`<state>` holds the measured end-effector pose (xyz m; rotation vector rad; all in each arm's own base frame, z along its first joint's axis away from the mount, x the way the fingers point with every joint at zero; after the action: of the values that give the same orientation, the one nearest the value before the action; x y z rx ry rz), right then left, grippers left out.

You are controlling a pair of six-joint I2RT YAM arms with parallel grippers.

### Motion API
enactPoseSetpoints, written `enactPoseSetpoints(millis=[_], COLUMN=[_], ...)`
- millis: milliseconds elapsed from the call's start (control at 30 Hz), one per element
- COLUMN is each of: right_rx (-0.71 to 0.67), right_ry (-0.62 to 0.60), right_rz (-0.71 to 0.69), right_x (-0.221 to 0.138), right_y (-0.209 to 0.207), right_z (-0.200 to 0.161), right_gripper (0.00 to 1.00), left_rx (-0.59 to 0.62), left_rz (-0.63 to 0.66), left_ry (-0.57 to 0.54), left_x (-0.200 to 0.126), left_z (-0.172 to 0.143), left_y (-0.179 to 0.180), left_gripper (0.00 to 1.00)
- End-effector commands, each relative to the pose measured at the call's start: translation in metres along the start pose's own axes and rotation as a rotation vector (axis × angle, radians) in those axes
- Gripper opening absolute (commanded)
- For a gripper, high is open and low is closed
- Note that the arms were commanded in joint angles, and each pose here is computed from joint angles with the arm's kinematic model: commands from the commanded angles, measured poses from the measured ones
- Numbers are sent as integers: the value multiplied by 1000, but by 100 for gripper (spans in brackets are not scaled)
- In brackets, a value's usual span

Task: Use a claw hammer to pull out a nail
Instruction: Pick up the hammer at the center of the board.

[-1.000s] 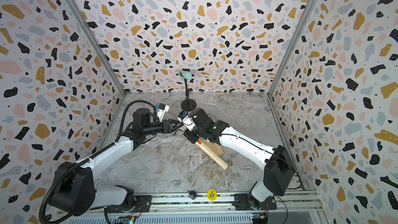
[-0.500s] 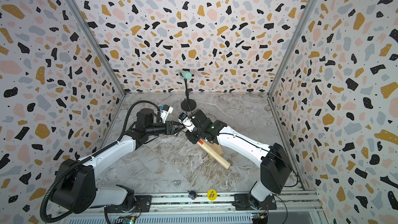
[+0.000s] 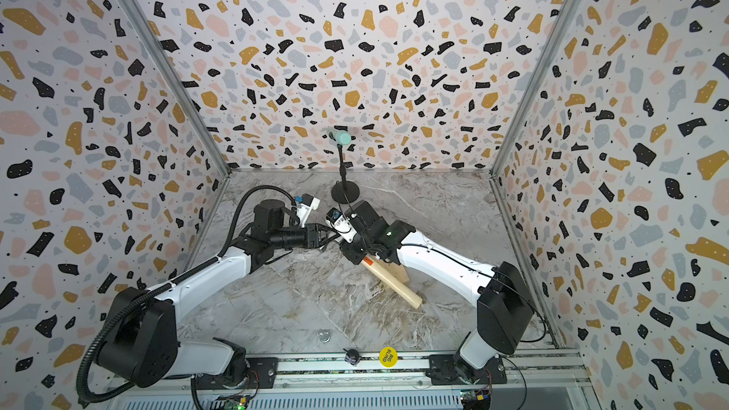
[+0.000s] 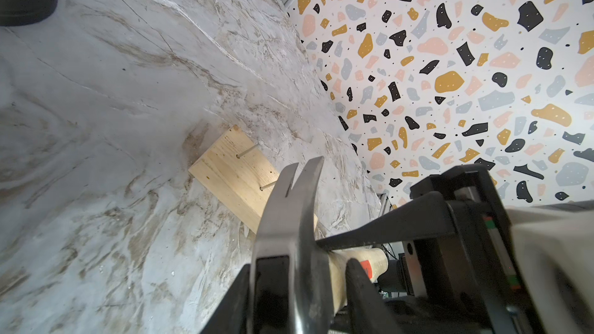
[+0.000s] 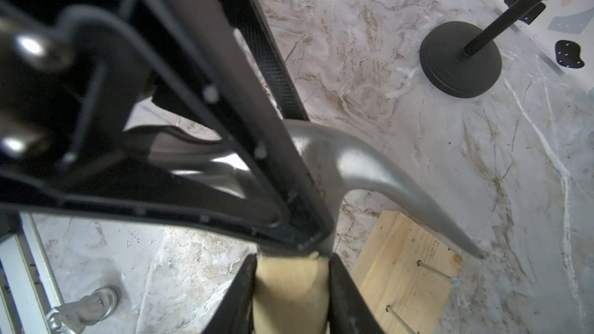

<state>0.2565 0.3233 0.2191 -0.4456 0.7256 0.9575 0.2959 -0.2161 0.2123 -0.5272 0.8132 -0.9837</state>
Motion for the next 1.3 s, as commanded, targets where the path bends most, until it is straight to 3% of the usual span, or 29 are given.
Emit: enactPoseSetpoints(millis=[0, 467, 767, 900, 1267], right_rx=[-49, -77, -73, -69, -57], right_ry=[-201, -190, -194, -201, -214], right_rz=[-13, -48, -69, -69, -76], right_x=[-38, -39, -43, -45, -53], right_y=[3, 3, 1, 1, 0], right_z=[47, 42, 42, 43, 46], right_gripper=[0, 0, 0, 0, 0], left_rx=[58, 61, 61, 57, 52], left_rz=[-74, -111, -124, -145, -148], left_ry=[6, 38, 35, 23, 19], left_x=[3, 9, 10, 9, 9], left_z=[8, 2, 3, 5, 3], left_y=[-20, -27, -30, -33, -33], left_gripper=[41, 32, 16, 0, 0])
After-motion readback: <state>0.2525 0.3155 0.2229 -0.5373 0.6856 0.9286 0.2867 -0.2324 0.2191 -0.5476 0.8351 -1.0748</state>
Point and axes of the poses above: each gripper's point midway between its finger pads, its own x axis out along the fingers, its own y axis along the line the jaws close on, z = x × y, the point moved 4 cm from there along -x, back along the fingers
